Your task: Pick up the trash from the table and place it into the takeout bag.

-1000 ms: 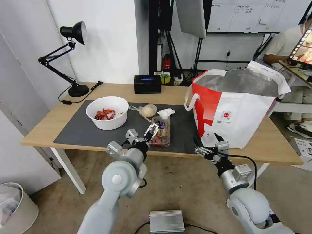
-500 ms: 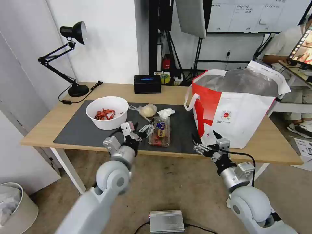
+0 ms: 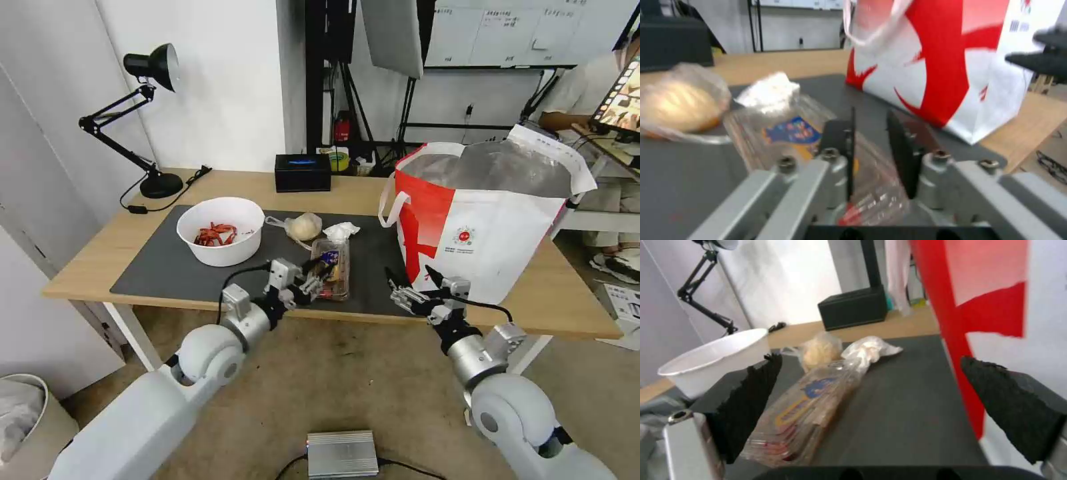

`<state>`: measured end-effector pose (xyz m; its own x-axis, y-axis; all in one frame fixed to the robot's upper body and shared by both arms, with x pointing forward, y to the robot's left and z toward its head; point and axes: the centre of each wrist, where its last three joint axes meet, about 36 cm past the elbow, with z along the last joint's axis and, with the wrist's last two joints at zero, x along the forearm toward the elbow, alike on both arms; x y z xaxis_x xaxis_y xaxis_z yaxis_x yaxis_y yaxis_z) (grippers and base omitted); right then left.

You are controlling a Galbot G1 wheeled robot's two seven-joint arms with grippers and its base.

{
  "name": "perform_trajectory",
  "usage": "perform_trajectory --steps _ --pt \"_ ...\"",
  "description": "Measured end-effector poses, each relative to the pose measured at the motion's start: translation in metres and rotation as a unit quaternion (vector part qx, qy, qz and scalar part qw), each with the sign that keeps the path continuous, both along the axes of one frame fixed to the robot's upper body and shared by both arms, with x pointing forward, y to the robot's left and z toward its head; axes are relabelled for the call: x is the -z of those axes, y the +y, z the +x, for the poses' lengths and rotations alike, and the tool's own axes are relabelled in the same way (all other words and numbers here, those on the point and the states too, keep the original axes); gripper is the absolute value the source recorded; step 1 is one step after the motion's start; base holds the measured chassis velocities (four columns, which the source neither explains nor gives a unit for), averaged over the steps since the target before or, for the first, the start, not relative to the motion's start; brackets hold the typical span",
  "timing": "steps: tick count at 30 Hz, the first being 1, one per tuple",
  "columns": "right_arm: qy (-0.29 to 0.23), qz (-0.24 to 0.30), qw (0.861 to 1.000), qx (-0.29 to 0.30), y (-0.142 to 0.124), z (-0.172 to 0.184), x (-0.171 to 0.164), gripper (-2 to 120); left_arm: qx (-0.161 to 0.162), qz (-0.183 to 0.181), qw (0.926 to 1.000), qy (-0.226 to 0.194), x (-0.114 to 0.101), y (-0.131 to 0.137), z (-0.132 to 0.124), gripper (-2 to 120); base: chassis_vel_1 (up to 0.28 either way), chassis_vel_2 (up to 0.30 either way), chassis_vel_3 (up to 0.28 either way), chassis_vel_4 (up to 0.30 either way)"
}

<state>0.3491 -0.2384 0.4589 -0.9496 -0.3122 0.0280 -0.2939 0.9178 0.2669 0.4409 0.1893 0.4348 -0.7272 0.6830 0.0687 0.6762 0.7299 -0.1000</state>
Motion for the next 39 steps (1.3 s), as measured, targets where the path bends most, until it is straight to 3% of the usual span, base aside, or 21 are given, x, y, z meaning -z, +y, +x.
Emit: perform_trajectory --steps 6,15,23,39 --pt "0.024 0.027 0.999 -0.006 0.009 0.007 -0.001 100 -0.001 0.01 0.9999 0.008 0.014 -0.005 0.004 0 0.0 0.0 0.0 0.0" --pt "0.079 0.098 0.992 -0.022 0.025 0.042 -0.027 100 -0.027 0.026 0.9993 0.005 0.021 0.0 0.007 0 0.0 0.0 0.0 0.0" --pt "0.126 0.107 0.986 -0.018 0.042 0.086 -0.037 100 -0.023 0.02 0.9995 0.005 0.021 -0.007 -0.002 0 0.0 0.0 0.0 0.0" --pt "0.226 0.118 0.967 -0.017 0.064 0.135 -0.04 100 -0.021 0.02 0.9996 0.005 0.022 -0.008 -0.008 0 0.0 0.0 0.0 0.0"
